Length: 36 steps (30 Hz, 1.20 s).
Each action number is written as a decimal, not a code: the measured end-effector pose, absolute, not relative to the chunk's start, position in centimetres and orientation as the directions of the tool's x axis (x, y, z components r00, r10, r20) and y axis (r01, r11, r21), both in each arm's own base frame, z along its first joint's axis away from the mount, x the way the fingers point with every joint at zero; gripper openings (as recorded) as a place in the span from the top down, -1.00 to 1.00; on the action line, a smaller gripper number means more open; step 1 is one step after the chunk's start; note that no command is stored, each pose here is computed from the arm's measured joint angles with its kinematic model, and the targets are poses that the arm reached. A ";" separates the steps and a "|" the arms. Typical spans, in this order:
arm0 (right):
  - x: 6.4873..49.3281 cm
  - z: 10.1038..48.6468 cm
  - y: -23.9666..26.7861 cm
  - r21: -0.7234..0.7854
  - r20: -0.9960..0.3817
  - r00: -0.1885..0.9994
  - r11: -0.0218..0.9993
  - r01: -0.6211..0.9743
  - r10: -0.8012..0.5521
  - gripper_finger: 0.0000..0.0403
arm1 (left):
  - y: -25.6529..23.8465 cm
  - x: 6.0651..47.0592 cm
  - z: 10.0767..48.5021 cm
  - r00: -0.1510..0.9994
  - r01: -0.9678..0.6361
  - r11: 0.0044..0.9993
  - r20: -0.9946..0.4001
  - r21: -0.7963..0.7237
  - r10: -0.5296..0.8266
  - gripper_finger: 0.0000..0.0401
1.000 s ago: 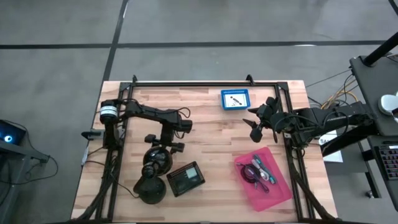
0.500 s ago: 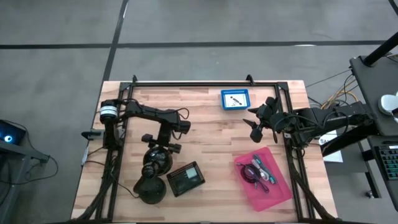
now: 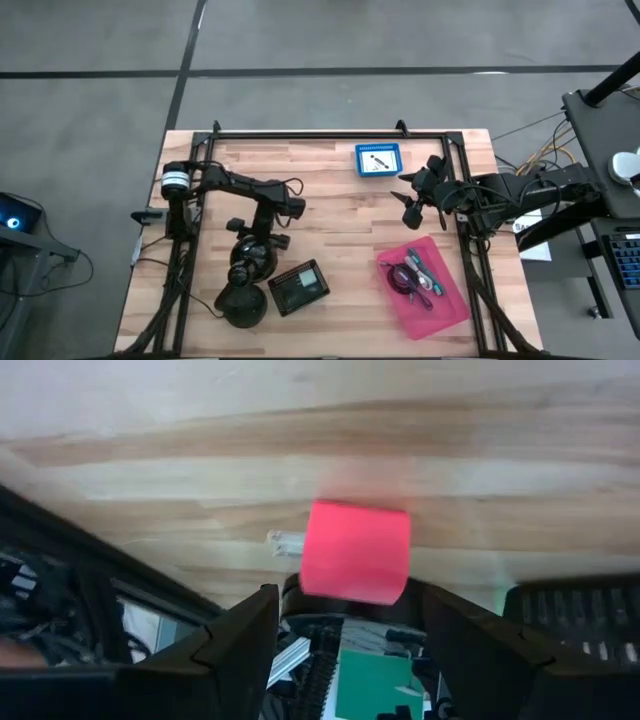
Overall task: Pick and place items into bin
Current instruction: Put the pink charger adapter into the black bin
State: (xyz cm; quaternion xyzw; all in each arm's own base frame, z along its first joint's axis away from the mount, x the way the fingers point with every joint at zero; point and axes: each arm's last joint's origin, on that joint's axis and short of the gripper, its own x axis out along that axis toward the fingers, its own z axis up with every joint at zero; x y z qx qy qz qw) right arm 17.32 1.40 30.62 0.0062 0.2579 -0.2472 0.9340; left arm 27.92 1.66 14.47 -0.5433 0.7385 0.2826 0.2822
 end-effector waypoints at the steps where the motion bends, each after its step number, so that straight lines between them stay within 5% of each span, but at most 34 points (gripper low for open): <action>1: 17.3 30.6 1.4 -0.116 -0.485 0.745 0.878 0.465 -0.458 -0.07 | 1.7 28.0 14.4 -0.242 -0.963 0.250 -0.728 0.100 -0.642 -0.15; 36: 17.3 30.6 1.4 -0.119 -0.488 0.743 0.878 0.464 -0.459 -0.07 | -0.1 28.3 13.0 -0.251 -0.957 0.272 -0.741 0.096 -0.623 -0.15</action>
